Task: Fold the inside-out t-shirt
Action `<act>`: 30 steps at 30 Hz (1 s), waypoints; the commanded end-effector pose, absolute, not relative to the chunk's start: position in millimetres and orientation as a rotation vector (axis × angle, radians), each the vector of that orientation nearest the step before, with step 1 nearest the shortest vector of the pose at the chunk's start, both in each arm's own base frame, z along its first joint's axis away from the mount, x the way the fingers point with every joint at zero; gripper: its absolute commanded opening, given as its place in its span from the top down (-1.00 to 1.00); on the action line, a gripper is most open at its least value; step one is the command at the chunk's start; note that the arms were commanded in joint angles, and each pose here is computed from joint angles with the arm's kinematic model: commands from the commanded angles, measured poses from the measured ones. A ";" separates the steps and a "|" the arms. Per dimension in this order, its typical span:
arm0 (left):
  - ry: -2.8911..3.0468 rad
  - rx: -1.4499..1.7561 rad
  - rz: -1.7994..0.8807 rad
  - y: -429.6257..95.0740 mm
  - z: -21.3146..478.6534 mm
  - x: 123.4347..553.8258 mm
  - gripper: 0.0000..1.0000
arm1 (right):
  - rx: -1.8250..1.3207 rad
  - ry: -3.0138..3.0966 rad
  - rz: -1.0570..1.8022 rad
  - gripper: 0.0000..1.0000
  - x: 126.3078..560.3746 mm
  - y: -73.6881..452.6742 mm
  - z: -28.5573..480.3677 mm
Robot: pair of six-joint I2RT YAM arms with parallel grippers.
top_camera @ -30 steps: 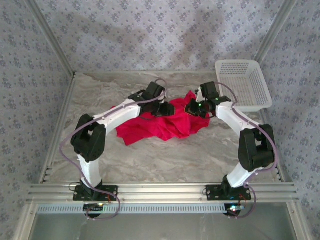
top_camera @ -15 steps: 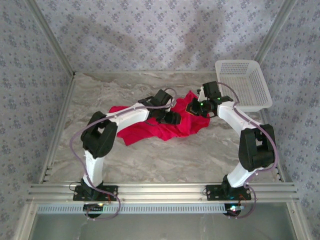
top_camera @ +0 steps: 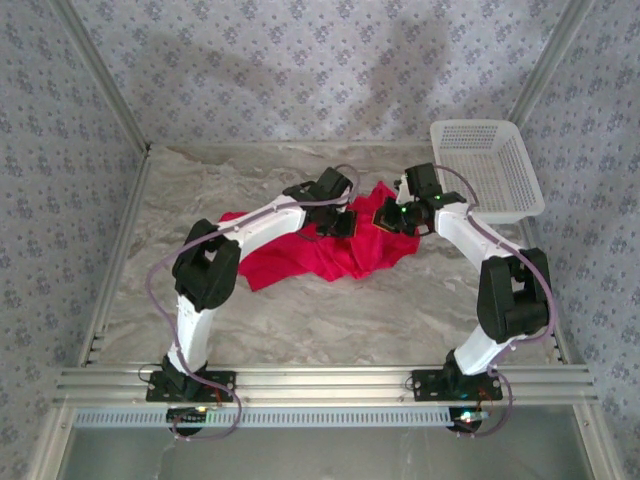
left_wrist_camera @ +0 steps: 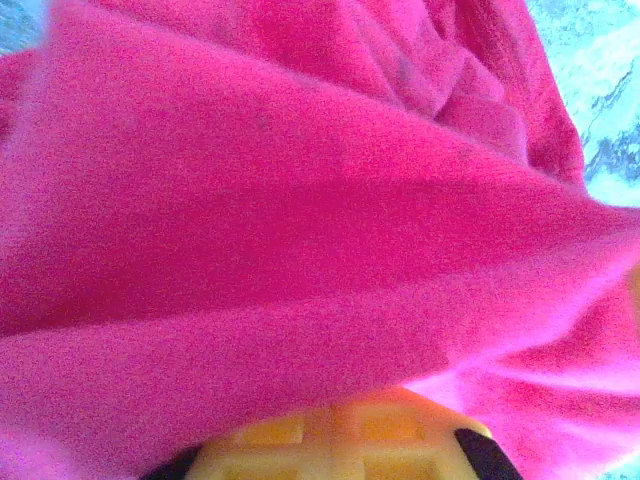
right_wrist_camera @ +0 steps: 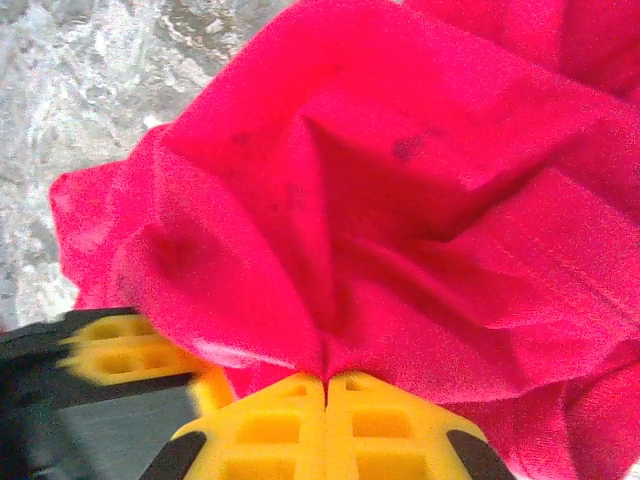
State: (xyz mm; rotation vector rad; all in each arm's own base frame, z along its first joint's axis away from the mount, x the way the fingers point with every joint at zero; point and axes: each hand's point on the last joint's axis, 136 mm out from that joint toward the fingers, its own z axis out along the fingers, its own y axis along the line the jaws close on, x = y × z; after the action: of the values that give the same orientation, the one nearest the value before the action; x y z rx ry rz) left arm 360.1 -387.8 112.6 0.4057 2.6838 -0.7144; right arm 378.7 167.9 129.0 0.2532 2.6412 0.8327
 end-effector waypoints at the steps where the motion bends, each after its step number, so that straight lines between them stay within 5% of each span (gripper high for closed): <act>1: 2.606 0.386 -0.730 -378.4 184.5 356.3 1.00 | 0.269 2.708 0.661 1.00 379.7 145.4 107.6; 9: 2.555 0.305 -1.063 -412.9 228.3 350.0 1.00 | 0.259 2.729 0.619 0.97 386.1 144.5 110.8; 12: 2.599 0.275 -1.077 -421.6 219.5 356.1 1.00 | 0.254 2.717 0.601 0.31 379.2 140.4 121.4; 14: 2.629 0.266 -1.076 -428.0 214.3 361.0 1.00 | 0.250 2.684 0.580 0.05 372.7 134.7 133.9; 24: 2.732 0.142 -1.052 -425.3 189.6 374.1 1.00 | 0.177 2.510 0.780 0.06 329.2 173.6 140.7; 30: 2.751 0.088 -1.044 -418.7 186.0 377.0 1.00 | 0.081 2.482 0.711 -0.22 333.5 208.8 131.5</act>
State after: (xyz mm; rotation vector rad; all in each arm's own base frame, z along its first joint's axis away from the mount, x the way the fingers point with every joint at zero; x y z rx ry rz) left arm 378.8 -421.3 174.6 0.1204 2.7477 -1.0104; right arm 311.8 201.3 126.5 0.0581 2.5597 0.7528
